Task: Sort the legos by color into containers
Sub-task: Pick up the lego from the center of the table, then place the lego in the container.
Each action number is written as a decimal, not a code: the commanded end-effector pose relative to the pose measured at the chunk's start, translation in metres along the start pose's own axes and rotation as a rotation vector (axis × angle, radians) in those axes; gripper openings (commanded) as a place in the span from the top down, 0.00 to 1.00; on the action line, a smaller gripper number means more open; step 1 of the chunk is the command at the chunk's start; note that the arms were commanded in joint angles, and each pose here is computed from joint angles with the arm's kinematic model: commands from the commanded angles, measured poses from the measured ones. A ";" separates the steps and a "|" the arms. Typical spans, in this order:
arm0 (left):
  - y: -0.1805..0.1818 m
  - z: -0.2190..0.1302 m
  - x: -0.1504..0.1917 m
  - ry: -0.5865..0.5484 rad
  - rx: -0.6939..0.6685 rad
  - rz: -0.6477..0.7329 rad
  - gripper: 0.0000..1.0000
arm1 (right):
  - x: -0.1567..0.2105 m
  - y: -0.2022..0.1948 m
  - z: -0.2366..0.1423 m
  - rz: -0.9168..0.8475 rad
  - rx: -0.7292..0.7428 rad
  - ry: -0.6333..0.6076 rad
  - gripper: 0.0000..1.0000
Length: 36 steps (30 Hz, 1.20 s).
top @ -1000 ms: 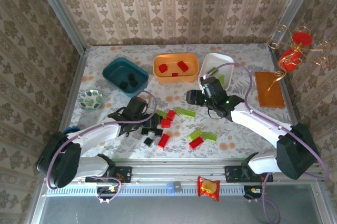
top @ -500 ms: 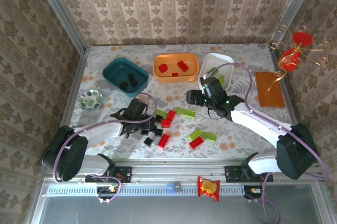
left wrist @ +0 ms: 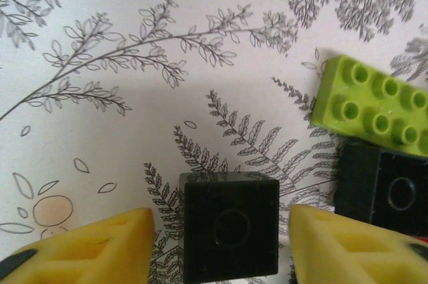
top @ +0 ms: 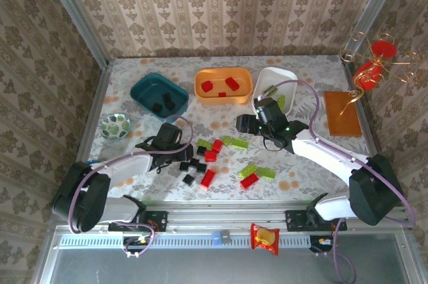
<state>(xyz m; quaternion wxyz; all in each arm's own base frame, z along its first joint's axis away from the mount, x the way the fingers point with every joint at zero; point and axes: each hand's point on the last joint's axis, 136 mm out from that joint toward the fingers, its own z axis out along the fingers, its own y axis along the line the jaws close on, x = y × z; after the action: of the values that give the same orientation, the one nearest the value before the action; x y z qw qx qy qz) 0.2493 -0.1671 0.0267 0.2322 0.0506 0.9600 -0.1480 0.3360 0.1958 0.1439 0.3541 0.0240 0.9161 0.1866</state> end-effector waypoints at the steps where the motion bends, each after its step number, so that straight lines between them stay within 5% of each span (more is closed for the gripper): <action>1: 0.000 0.003 -0.002 0.005 -0.026 0.024 0.51 | -0.005 0.002 -0.001 0.011 0.009 -0.007 0.24; 9: 0.003 -0.020 -0.024 -0.080 -0.077 0.030 0.65 | -0.008 0.003 -0.004 0.009 0.011 -0.014 0.24; 18: 0.009 -0.072 -0.144 -0.367 -0.048 -0.128 0.68 | -0.011 0.004 -0.004 0.009 0.012 -0.013 0.24; 29: 0.071 -0.021 -0.234 -0.340 -0.176 -0.248 0.69 | -0.004 0.003 -0.012 0.015 0.012 0.018 0.24; 32: 0.081 -0.009 -0.241 -0.306 -0.199 -0.251 0.62 | 0.000 0.003 -0.013 0.011 -0.002 0.027 0.24; 36: 0.075 -0.018 -0.253 -0.332 -0.181 -0.247 0.38 | 0.008 0.003 -0.011 0.008 -0.007 0.053 0.24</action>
<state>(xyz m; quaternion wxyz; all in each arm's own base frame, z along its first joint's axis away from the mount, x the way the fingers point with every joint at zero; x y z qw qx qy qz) 0.4751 -0.0973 0.1153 0.3564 -0.1166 0.9227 -0.0890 0.3309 0.1946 0.1473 0.3410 0.0232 0.9215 0.1842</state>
